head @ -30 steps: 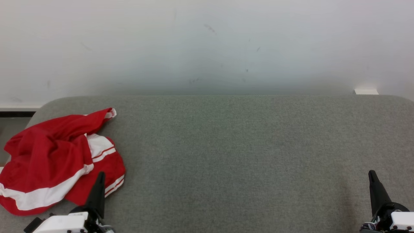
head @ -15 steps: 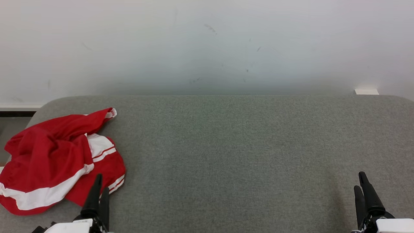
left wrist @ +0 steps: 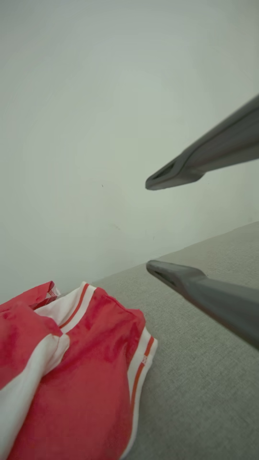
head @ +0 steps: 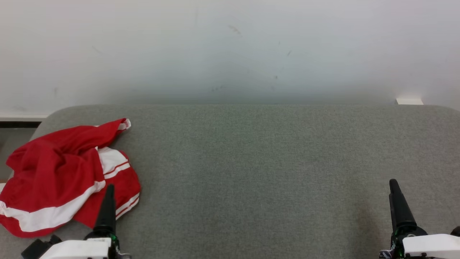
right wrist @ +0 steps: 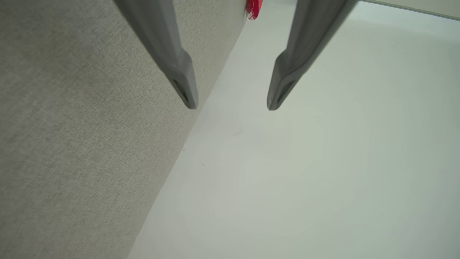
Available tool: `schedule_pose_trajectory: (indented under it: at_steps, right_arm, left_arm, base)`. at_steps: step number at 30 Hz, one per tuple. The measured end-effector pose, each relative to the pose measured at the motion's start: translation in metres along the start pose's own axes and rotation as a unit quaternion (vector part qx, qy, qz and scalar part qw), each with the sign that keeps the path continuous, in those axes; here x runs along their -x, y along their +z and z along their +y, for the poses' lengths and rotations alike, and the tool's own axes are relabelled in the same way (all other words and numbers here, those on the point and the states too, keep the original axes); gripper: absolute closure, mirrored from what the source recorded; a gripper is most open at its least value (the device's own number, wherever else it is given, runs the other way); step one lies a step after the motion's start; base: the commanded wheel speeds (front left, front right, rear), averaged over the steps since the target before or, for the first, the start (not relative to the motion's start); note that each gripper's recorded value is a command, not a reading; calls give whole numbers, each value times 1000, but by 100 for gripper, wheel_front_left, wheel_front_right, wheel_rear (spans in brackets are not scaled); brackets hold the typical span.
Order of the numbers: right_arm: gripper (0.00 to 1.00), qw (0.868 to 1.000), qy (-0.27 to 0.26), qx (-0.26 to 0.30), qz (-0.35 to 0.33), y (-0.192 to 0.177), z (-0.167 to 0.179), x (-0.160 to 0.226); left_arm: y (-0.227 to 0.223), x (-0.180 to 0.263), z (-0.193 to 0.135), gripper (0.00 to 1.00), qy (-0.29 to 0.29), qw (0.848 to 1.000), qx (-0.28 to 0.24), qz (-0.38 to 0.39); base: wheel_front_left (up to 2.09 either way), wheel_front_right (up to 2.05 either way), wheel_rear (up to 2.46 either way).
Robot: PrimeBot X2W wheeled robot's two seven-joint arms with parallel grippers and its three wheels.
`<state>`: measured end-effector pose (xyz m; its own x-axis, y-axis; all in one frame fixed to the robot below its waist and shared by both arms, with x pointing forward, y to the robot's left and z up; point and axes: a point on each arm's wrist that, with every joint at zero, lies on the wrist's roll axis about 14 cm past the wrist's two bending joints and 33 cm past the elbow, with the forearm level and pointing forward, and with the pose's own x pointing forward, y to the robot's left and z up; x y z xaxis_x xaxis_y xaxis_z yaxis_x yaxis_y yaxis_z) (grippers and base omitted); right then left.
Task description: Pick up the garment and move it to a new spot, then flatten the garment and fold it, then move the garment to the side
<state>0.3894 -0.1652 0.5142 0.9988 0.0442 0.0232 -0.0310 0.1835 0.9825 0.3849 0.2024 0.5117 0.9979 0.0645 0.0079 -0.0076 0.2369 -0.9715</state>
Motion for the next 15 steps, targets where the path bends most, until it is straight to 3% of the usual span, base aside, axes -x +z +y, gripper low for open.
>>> schedule_pose_trajectory:
  at_steps: [15]
  right_arm:
    - [0,989,35,146,6,-10,20,-3]
  left_arm:
    - [-7,-2,-14,0,-19,986,-165,2]
  base:
    - [0,0,0]
